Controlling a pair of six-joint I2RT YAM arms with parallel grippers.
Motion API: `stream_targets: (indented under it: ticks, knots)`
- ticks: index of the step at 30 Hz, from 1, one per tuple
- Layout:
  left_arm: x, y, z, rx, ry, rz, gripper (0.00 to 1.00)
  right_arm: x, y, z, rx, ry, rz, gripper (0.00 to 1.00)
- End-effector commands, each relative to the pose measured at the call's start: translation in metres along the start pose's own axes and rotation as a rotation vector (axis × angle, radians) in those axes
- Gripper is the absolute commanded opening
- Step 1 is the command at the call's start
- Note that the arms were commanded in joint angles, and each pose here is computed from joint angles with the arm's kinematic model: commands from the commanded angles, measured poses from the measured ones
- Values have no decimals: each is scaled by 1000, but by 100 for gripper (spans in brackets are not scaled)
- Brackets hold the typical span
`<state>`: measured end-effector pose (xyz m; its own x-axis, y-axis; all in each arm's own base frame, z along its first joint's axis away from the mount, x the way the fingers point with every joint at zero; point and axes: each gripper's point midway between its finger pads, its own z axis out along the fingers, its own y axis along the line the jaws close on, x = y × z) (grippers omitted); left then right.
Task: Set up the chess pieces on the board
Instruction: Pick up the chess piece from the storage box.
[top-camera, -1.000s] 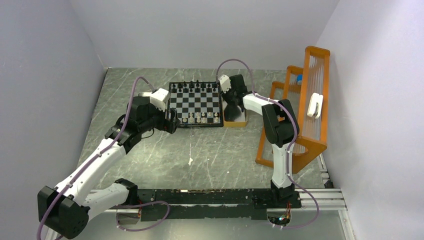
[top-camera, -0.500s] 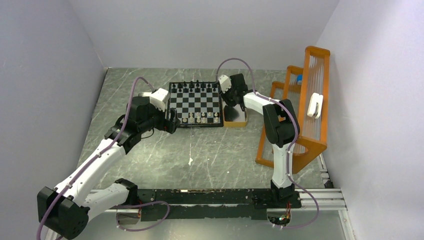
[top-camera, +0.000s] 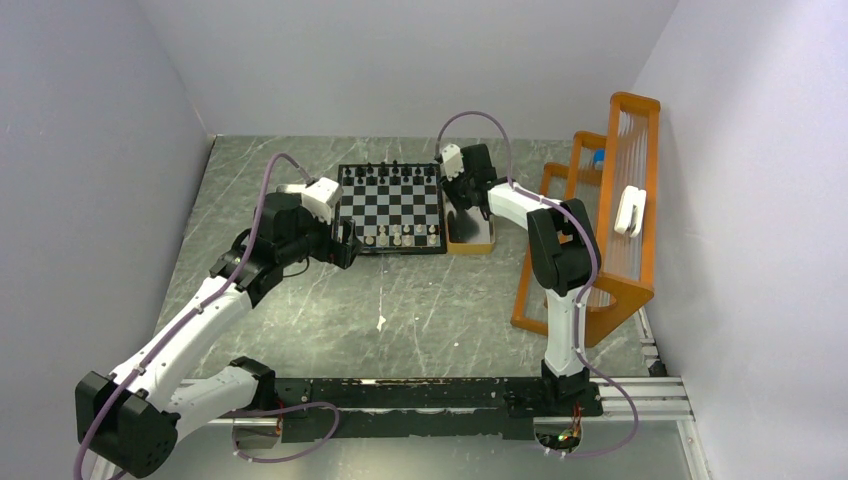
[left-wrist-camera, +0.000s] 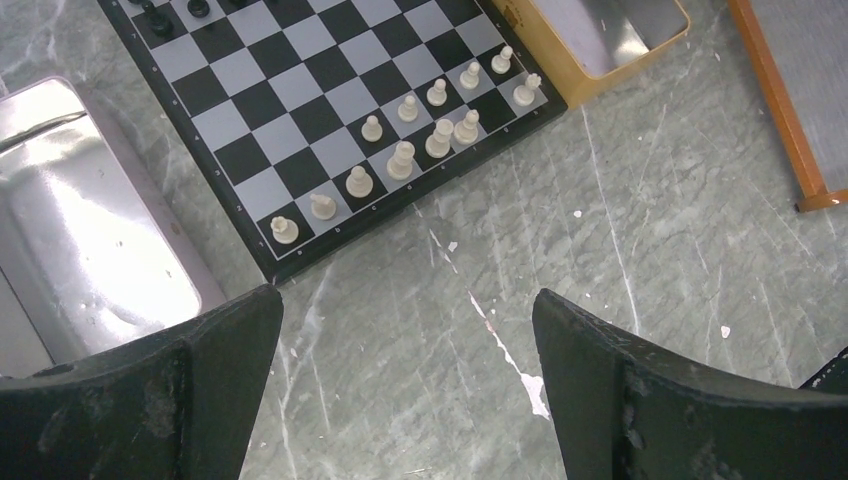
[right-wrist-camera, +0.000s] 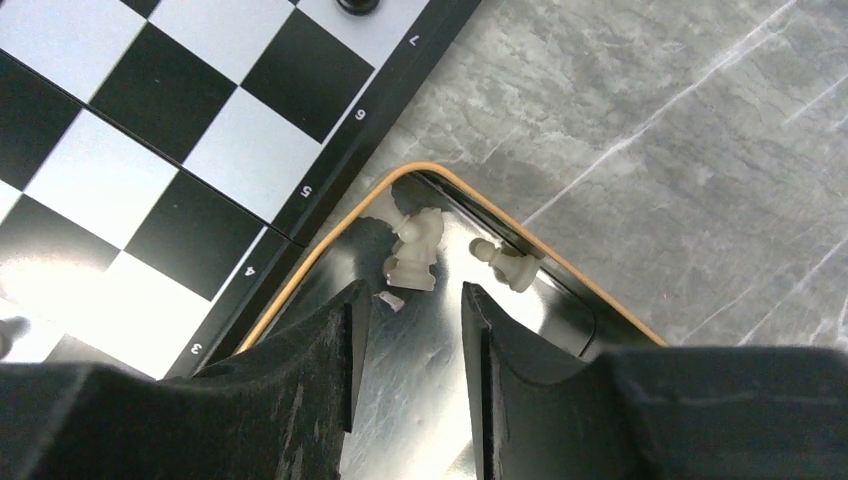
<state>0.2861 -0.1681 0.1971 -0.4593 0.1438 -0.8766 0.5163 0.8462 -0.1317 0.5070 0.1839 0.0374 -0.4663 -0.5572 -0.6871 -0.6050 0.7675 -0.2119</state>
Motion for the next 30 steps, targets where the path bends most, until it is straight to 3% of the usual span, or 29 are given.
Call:
stream_targets:
  ticks: [1, 10, 18, 23, 30]
  knots:
    - [-8, -5, 0, 30, -26, 2, 100, -20, -3, 0, -9, -66, 56, 43]
    - [-7, -7, 1, 45, -20, -3, 100, -1, -10, 17, 73, -12, 171, 42]
    - [-7, -10, 2, 59, -20, -6, 100, 8, -8, 17, 82, -8, 178, 33]
    - [-7, -9, 1, 57, -21, -8, 100, 10, -1, 7, 55, -2, 192, 25]
    - [-10, -11, -4, 62, -40, -8, 100, 19, 11, -17, 36, 40, 285, 24]
